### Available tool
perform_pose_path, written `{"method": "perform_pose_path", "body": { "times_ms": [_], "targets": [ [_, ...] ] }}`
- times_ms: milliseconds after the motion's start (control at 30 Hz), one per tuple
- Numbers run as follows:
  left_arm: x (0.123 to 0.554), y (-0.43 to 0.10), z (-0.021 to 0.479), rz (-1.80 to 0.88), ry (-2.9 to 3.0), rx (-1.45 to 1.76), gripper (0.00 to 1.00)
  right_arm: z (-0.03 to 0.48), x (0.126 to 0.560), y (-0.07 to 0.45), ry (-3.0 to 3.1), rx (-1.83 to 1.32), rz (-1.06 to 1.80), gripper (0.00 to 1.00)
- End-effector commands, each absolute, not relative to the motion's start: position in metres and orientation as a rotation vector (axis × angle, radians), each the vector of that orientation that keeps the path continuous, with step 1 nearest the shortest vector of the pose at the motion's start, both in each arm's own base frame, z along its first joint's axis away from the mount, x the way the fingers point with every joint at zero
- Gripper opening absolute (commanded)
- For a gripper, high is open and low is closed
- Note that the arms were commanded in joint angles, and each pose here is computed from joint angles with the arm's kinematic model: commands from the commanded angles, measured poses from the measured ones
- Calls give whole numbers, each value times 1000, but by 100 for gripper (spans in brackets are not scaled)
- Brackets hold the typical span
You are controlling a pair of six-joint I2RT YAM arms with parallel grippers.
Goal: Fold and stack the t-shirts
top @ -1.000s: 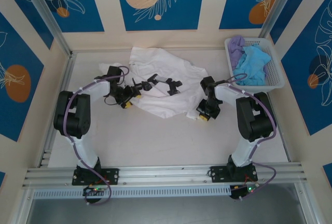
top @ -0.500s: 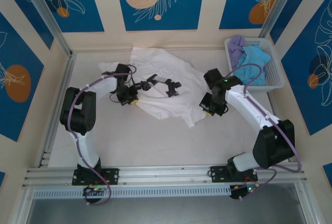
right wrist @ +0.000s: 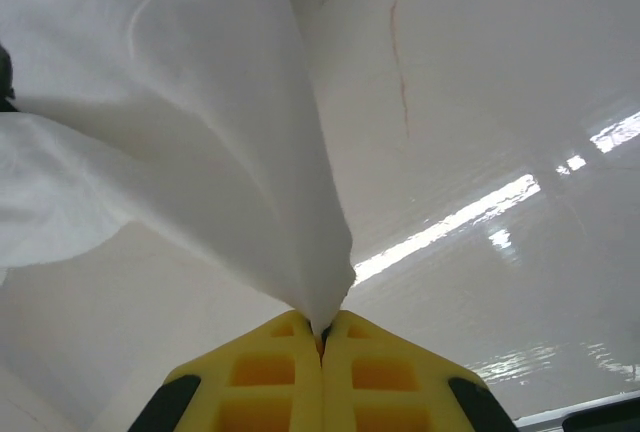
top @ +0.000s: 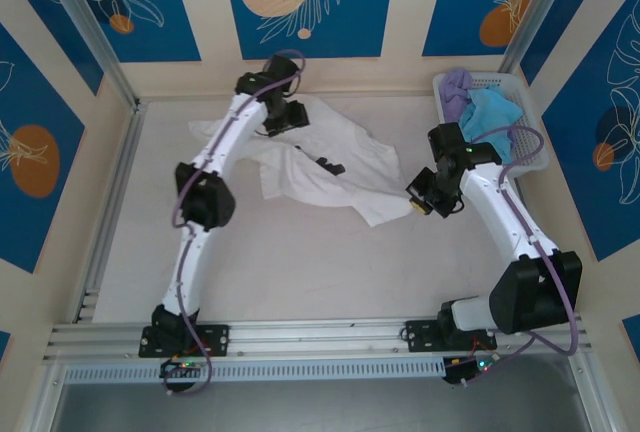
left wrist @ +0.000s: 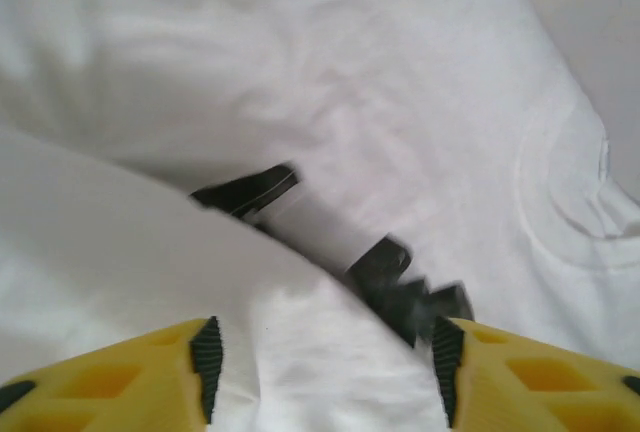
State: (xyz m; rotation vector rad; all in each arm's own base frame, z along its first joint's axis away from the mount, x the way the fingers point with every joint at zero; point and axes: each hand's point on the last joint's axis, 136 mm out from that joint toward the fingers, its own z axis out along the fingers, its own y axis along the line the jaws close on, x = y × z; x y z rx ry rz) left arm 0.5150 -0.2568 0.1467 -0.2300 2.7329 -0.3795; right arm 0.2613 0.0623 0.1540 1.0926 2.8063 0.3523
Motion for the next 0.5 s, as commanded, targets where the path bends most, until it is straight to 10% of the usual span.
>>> {"method": "perform_pose_path", "body": {
  "times_ms": [0,467],
  "targets": [
    [480,-253,98,-266,2948,-272,62,144,248,52,2840,1202,322,0],
    [382,-153,140,-285,2824,-590,71,135,258,61,2859,1157,468,0]
  ]
}}
